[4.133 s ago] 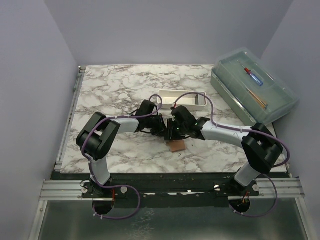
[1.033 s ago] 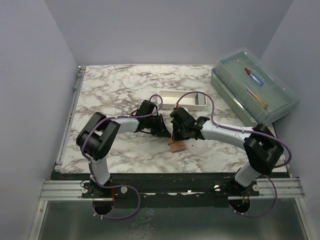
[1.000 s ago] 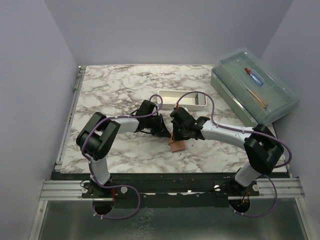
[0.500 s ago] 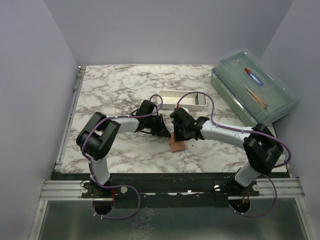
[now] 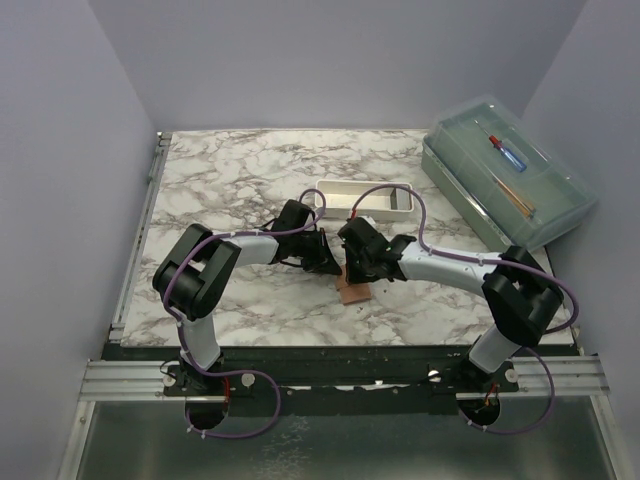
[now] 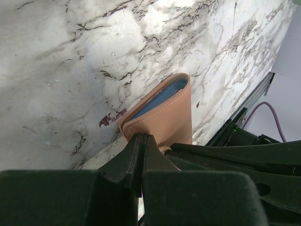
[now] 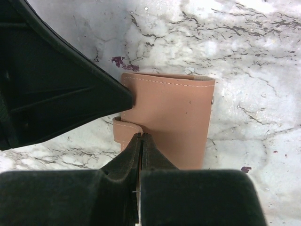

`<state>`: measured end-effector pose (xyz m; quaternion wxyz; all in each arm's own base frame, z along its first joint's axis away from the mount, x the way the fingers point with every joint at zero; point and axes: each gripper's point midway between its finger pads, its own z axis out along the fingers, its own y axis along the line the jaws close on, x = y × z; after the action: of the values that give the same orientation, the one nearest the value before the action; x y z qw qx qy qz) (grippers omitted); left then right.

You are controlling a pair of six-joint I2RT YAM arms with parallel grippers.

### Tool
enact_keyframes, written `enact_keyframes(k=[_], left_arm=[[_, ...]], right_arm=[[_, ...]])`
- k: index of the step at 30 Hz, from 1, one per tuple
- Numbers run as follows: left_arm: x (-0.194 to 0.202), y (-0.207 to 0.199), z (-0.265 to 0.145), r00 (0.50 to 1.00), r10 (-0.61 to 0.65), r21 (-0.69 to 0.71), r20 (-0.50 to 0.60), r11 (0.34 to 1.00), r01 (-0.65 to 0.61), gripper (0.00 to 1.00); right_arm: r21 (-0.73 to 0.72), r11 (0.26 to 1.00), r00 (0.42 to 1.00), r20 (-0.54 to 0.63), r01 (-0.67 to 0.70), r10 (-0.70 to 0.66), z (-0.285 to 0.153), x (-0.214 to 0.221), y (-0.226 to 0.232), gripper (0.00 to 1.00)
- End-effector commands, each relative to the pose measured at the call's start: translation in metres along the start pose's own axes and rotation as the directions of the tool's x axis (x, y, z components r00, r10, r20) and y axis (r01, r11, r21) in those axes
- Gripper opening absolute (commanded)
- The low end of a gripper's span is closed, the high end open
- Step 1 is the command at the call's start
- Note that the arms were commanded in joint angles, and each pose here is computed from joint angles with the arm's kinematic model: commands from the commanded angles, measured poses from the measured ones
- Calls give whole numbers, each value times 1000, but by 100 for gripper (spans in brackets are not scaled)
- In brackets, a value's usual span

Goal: Put the credit cards into the card holder
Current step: Close the card holder at the center of the board.

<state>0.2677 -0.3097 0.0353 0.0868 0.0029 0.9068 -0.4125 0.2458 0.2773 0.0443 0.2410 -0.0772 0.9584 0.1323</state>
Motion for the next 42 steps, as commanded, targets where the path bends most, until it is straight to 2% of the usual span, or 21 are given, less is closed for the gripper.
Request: enact_keyframes(k=[1, 13, 19, 23, 28, 42], left_arm=[[8, 29, 6, 1000, -15, -105, -15, 994, 13, 0], [9, 30, 6, 1000, -16, -110, -17, 994, 14, 0], [10, 31, 7, 1000, -17, -113, -21, 994, 15, 0], [10, 31, 7, 1000, -16, -113, -22, 993, 13, 0], [11, 31, 7, 1000, -15, -113, -22, 994, 12, 0], [11, 30, 7, 1000, -11, -111, -22, 994, 8, 0]], right_arm=[[60, 998, 999, -32, 10, -8, 8, 17, -16, 0], [129, 991, 999, -36, -20, 24, 8, 26, -34, 0], [-60, 998, 998, 56, 0, 3, -12, -10, 8, 0], [-113, 994, 995, 99, 5, 6, -22, -23, 20, 0], [-46, 999, 998, 56, -6, 9, -15, -11, 5, 0], [12, 1000, 1000, 13, -18, 18, 1, 6, -10, 0]])
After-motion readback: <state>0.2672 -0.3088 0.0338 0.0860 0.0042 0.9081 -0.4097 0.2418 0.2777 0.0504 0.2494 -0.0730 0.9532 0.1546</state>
